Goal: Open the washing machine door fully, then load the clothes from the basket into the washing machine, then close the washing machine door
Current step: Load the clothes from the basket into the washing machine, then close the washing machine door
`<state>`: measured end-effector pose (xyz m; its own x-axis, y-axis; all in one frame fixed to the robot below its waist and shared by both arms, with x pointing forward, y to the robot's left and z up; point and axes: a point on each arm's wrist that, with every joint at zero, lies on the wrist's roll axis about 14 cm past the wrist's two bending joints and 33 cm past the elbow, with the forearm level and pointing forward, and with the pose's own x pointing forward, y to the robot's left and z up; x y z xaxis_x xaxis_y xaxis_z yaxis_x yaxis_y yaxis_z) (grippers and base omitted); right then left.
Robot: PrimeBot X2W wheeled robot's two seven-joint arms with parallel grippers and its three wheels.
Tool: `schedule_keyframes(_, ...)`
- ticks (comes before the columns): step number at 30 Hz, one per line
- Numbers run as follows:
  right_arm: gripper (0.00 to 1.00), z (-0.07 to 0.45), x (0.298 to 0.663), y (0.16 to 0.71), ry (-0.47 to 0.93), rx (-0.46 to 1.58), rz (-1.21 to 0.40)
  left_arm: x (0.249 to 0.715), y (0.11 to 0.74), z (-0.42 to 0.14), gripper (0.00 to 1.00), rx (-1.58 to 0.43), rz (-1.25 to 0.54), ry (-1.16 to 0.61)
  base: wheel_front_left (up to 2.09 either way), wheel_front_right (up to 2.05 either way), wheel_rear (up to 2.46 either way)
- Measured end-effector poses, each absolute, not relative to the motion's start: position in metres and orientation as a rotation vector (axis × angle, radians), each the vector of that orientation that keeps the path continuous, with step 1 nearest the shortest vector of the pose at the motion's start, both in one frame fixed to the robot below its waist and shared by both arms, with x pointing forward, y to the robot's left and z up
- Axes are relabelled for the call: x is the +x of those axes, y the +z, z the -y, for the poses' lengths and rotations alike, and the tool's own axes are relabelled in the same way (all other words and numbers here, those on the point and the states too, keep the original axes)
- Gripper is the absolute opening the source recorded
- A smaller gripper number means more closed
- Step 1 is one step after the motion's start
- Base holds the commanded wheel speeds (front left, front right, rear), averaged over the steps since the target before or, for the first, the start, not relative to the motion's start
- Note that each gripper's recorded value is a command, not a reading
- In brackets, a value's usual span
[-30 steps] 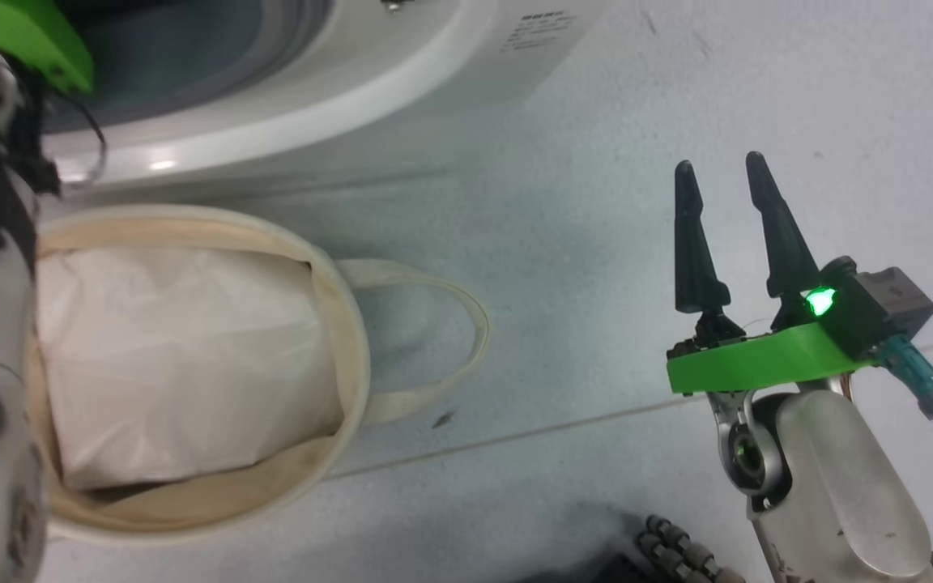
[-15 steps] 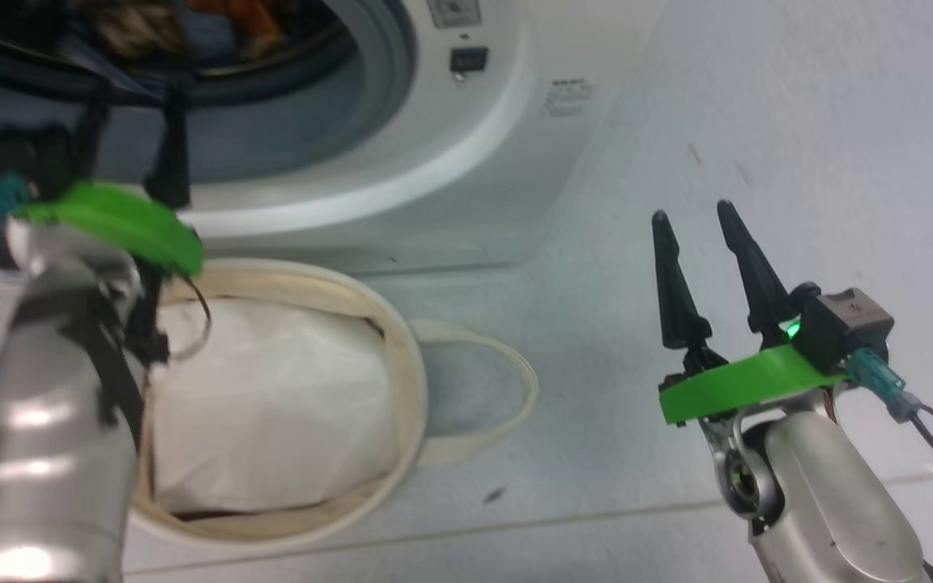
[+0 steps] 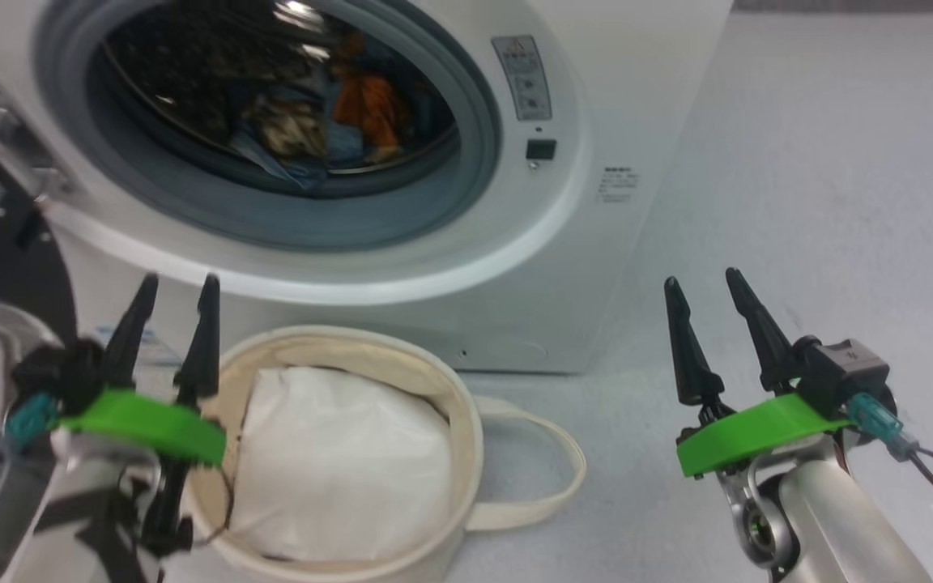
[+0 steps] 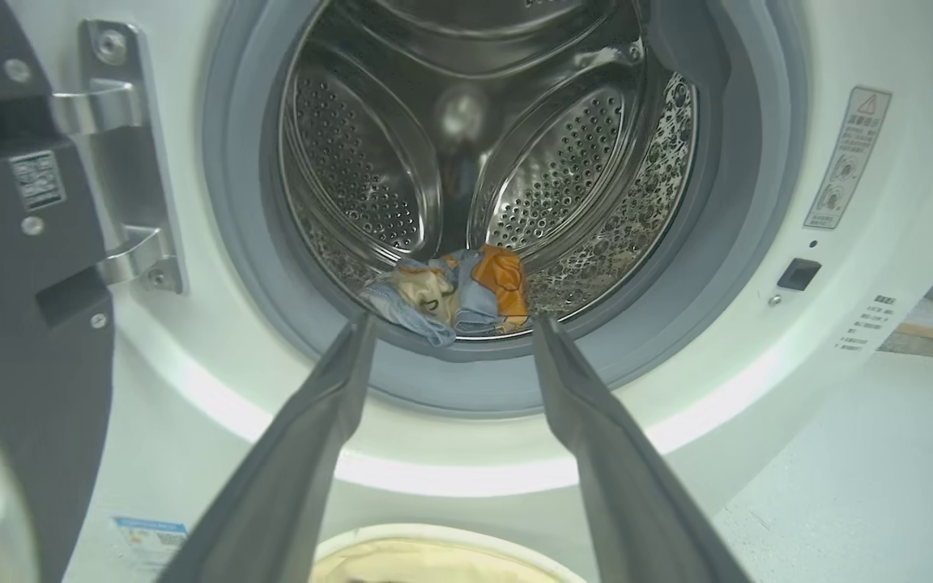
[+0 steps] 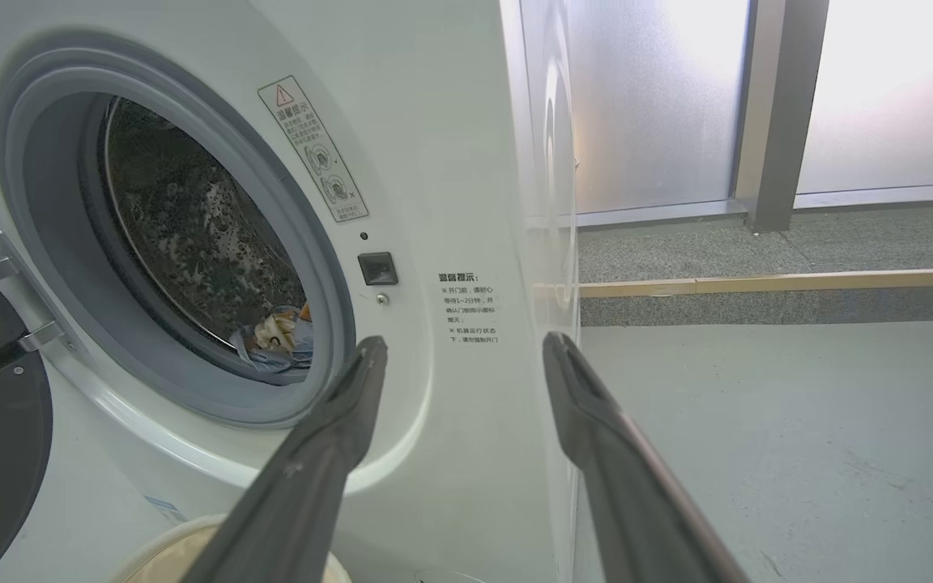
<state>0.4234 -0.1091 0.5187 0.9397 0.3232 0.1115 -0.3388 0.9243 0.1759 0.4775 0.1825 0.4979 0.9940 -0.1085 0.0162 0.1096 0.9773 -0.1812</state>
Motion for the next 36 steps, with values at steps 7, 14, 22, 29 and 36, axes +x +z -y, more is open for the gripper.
schedule_keyframes(7, 1.00, 0.099, 0.410, 0.529, 0.370, 0.207, 0.099, 0.436, 0.507, -0.212, 1.00, -0.195, 0.045, -0.042, 0.00, 0.00, 0.00)
schedule_keyframes(14, 1.00, 0.093, 0.407, 0.525, 0.383, 0.215, 0.085, 0.424, 0.511, -0.218, 1.00, -0.195, 0.063, -0.028, 0.00, 0.00, 0.00)
schedule_keyframes(22, 1.00, 0.091, 0.407, 0.524, 0.387, 0.215, 0.081, 0.422, 0.512, -0.220, 1.00, -0.207, 0.068, -0.022, 0.00, 0.00, 0.00)
schedule_keyframes(29, 1.00, 0.093, 0.407, 0.522, 0.383, 0.216, 0.077, 0.423, 0.512, -0.218, 1.00, -0.206, 0.068, -0.027, -0.34, 0.41, -0.07)
schedule_keyframes(36, 1.00, 0.094, 0.407, 0.522, 0.380, 0.216, 0.076, 0.424, 0.512, -0.216, 1.00, -0.209, 0.067, -0.029, -1.09, 1.41, -0.32)
